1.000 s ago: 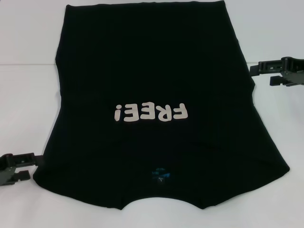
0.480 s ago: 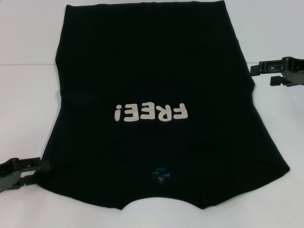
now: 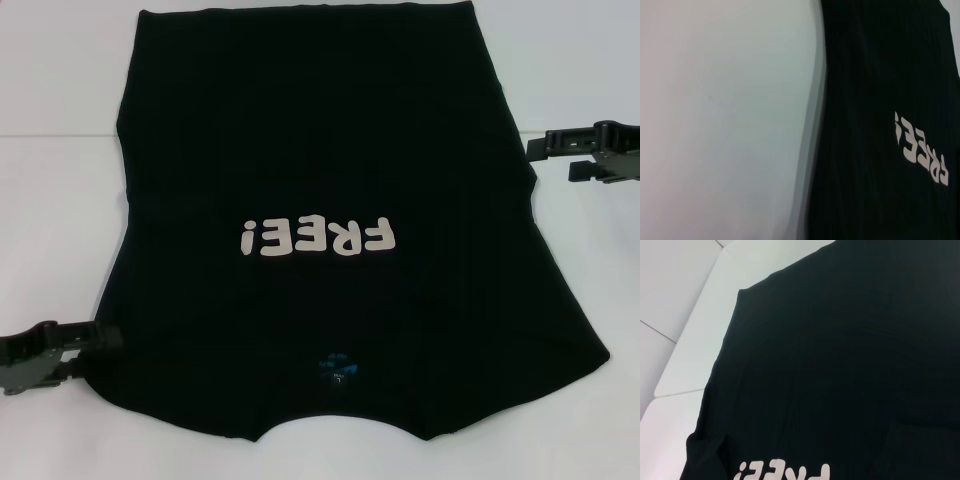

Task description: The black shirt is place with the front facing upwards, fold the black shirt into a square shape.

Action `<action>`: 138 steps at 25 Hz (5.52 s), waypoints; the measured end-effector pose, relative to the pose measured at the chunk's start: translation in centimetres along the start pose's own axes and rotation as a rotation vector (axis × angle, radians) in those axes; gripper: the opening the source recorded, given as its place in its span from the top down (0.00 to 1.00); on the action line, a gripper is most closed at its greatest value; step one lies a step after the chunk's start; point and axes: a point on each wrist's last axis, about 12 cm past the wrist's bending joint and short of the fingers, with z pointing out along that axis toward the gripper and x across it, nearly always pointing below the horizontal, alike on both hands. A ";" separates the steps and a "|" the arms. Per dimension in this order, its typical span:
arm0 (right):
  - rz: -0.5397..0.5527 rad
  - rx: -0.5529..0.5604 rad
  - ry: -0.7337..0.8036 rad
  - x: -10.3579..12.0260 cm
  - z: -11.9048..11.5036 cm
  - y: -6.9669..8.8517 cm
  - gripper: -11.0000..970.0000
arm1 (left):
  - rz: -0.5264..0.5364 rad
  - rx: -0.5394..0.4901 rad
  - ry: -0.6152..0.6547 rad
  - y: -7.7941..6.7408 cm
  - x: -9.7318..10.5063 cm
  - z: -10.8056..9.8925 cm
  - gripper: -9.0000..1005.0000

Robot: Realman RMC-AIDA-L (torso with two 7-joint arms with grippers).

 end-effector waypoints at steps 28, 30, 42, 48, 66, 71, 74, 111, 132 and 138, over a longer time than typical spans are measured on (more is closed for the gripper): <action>-0.029 -0.040 0.094 1.9 -1.8 -1.0 0.07 | 0.033 0.140 -0.003 -1.3 -0.8 -1.2 0.95; -0.027 -0.031 0.134 2.7 -2.6 -1.6 0.07 | 0.039 0.180 -0.004 -1.6 -1.1 -1.5 0.96; -0.004 0.121 0.337 6.6 -3.5 -4.3 0.07 | 0.059 0.178 -0.036 -2.3 -2.2 -0.7 0.96; -0.019 0.119 0.351 7.9 -2.1 -4.3 0.07 | 0.061 0.166 -0.044 -2.4 -2.4 -0.2 0.96; -0.026 0.129 0.348 8.4 -1.0 -4.1 0.09 | 0.052 0.166 -0.053 -2.1 -2.1 -0.3 0.96; -0.033 0.139 0.336 8.2 -0.9 -4.1 0.11 | 0.051 0.166 -0.055 -2.1 -2.1 -0.3 0.96; -0.044 0.141 0.330 8.2 -0.8 -4.1 0.11 | 0.050 0.167 -0.056 -2.1 -2.1 -0.3 0.96; -0.117 0.124 0.378 8.5 2.0 -2.2 0.11 | 0.047 0.162 -0.062 -2.0 -2.1 -0.3 0.96; -0.123 0.106 0.387 8.3 2.2 -1.5 0.11 | 0.049 0.163 -0.065 -2.1 -2.2 -0.2 0.96; -0.111 0.119 0.379 8.1 1.5 -2.0 0.11 | 0.047 0.163 -0.065 -2.0 -2.1 -0.1 0.96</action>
